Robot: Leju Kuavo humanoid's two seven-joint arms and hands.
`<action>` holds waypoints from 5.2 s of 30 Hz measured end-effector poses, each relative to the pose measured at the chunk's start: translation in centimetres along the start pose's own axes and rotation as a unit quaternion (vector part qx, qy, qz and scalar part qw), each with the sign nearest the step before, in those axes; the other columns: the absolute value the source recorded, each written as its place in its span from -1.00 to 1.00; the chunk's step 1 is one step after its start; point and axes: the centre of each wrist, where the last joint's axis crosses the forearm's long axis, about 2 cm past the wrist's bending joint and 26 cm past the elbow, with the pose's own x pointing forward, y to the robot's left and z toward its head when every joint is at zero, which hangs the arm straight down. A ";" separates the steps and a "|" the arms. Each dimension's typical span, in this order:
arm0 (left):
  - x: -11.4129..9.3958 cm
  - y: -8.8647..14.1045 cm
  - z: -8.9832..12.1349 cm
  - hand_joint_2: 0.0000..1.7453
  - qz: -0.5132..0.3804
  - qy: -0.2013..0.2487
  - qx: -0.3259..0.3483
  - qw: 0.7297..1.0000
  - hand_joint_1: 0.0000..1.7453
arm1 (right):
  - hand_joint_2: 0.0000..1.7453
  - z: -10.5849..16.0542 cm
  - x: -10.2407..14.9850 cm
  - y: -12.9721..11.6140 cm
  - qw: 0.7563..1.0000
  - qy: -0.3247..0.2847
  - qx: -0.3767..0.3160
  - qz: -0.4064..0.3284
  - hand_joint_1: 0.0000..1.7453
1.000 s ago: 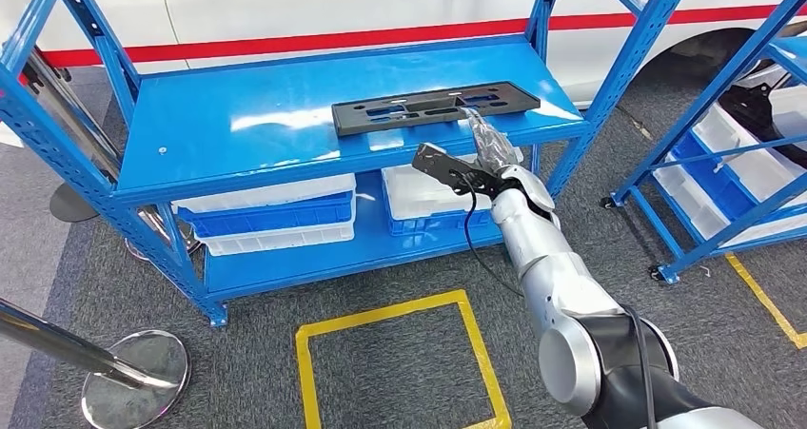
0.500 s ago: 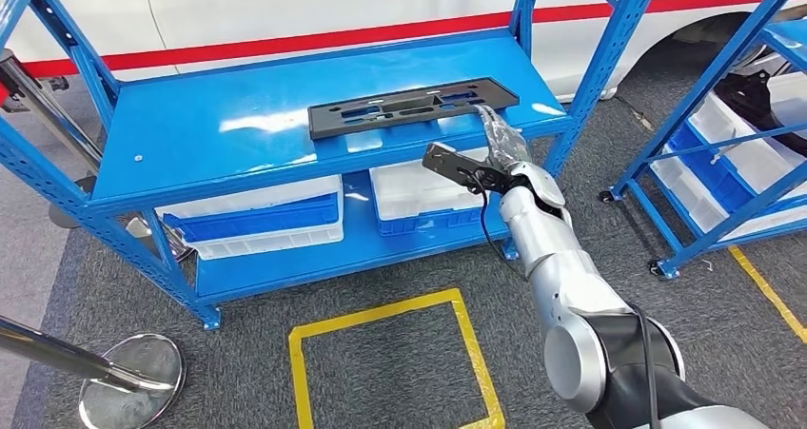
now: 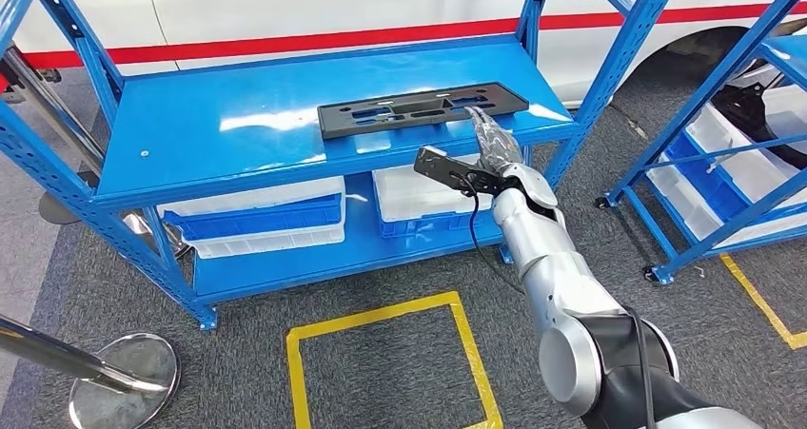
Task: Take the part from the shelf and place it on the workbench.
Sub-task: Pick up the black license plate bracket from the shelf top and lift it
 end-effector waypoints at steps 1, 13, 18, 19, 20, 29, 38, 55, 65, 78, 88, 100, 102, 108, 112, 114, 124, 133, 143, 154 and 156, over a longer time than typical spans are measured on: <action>0.0 0.0 0.0 -1.00 0.000 0.000 0.000 1.000 -1.00 | 1.00 0.1 -0.1 0.1 1.000 0.001 0.001 0.000 -1.00; 0.1 -0.3 0.0 -1.00 -0.001 0.001 -0.004 1.000 -1.00 | 1.00 -0.2 0.2 -0.3 1.000 0.015 -0.001 0.019 -1.00; -0.1 -0.3 0.1 -1.00 -0.006 0.003 -0.004 1.000 -1.00 | 1.00 -0.2 0.3 -0.3 0.994 0.057 0.008 0.096 -1.00; -0.1 -0.3 0.1 -1.00 -0.008 0.003 -0.003 1.000 -1.00 | 1.00 -0.3 0.4 -0.4 0.992 0.060 0.008 0.111 -1.00; -0.1 -0.3 0.1 -1.00 -0.008 0.003 -0.003 1.000 -1.00 | 1.00 -0.4 0.6 -0.6 0.991 0.061 0.008 0.121 -1.00; 0.0 -0.6 0.1 -1.00 -0.001 -0.002 -0.007 1.000 -1.00 | 1.00 -1.3 1.8 -2.1 0.978 0.060 0.020 0.198 -1.00; 0.0 -1.1 0.2 -1.00 0.003 -0.001 -0.011 1.000 -1.00 | 1.00 -1.9 3.0 -2.8 0.972 0.047 0.033 0.229 -1.00; -0.1 -0.9 0.2 -1.00 0.001 0.009 0.000 1.000 -1.00 | 1.00 -2.0 4.3 -1.6 0.970 0.027 0.053 0.238 -1.00; 0.0 -1.0 0.2 -1.00 0.002 0.009 -0.002 1.000 -1.00 | 1.00 -2.0 4.3 -1.6 0.969 0.030 0.062 0.238 -1.00; 0.0 -0.9 0.2 -1.00 0.009 0.010 -0.003 1.000 -1.00 | 1.00 -2.2 4.6 -1.7 0.969 0.026 0.063 0.237 -1.00; 0.1 -0.9 0.2 -1.00 0.012 0.010 -0.003 1.000 -1.00 | 0.50 -2.2 4.7 -1.8 0.969 0.026 0.062 0.238 -1.00; 0.2 -1.4 0.3 -1.00 0.011 0.009 -0.009 1.000 -1.00 | -1.00 -2.5 5.0 -2.5 0.969 0.012 0.069 0.236 -1.00; 0.1 -1.4 0.3 -1.00 0.011 0.010 -0.010 1.000 -1.00 | -1.00 -2.6 5.2 -2.8 0.969 0.009 0.067 0.236 -1.00; 0.1 -1.3 0.2 -1.00 0.011 0.011 -0.009 1.000 -1.00 | -1.00 -2.8 5.6 -3.1 0.969 0.006 0.067 0.236 -1.00; 0.1 -1.2 0.2 -1.00 0.011 0.010 -0.009 1.000 -1.00 | -1.00 -2.8 5.6 -3.1 0.969 0.007 0.069 0.236 -1.00; 0.2 -1.2 0.2 -1.00 0.010 0.009 -0.009 1.000 -1.00 | -1.00 -2.8 5.6 -3.2 0.969 0.007 0.069 0.236 -1.00; 0.1 -1.1 0.2 -1.00 0.013 0.010 -0.008 1.000 -1.00 | -1.00 -2.7 5.3 -3.0 0.969 0.011 0.076 0.237 -1.00; 0.2 -1.3 0.3 -1.00 0.015 0.010 -0.011 1.000 -1.00 | -1.00 -2.9 5.5 -3.4 0.969 0.009 0.072 0.237 -1.00; 0.1 -1.1 0.2 -1.00 0.013 0.012 -0.010 1.000 -1.00 | -1.00 -2.8 5.6 -3.1 0.967 0.001 0.086 0.239 -1.00; 0.1 -1.0 0.2 -1.00 0.020 0.021 -0.007 1.000 -1.00 | -1.00 -2.8 5.7 -2.9 0.963 -0.002 0.097 0.250 -1.00; 0.1 -1.0 0.2 -1.00 0.020 0.021 -0.007 1.000 -1.00 | -1.00 -2.7 5.5 -2.5 0.963 -0.002 0.103 0.249 -1.00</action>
